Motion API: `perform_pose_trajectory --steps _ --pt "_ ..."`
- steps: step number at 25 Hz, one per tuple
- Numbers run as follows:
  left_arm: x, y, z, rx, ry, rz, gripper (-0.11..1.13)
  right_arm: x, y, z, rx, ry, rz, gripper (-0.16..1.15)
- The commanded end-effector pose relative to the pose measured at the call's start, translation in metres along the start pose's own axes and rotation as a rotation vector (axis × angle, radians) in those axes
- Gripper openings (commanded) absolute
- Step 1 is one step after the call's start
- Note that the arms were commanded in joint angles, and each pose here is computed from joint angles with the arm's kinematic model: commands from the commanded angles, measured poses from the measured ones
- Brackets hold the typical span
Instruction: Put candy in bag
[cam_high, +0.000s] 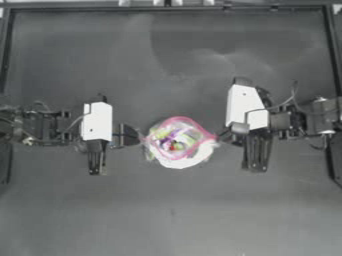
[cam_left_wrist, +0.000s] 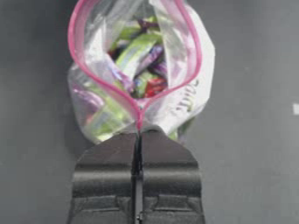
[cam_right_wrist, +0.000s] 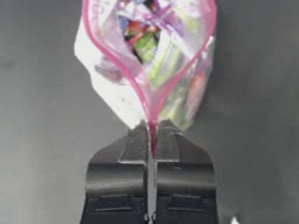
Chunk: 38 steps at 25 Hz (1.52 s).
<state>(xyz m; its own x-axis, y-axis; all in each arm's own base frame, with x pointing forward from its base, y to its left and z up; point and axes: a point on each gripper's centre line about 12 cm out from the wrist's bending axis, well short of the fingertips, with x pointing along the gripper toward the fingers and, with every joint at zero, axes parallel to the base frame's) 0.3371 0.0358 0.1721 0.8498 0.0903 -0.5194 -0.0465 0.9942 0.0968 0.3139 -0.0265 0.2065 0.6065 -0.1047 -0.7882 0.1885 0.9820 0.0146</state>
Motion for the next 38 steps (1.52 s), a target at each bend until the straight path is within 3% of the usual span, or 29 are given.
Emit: perform_pose_trajectory --steps 1,20,38 --pt "0.002 0.000 0.012 -0.002 -0.037 0.001 0.04 0.000 0.001 0.004 0.003 -0.010 0.004 0.04" --pt "0.023 0.006 -0.001 0.010 -0.036 0.020 0.04 0.027 0.001 -0.008 -0.020 0.038 -0.003 0.04" --pt "0.037 0.009 -0.014 0.023 0.002 0.025 0.04 0.042 -0.003 -0.017 -0.009 0.053 -0.005 0.04"
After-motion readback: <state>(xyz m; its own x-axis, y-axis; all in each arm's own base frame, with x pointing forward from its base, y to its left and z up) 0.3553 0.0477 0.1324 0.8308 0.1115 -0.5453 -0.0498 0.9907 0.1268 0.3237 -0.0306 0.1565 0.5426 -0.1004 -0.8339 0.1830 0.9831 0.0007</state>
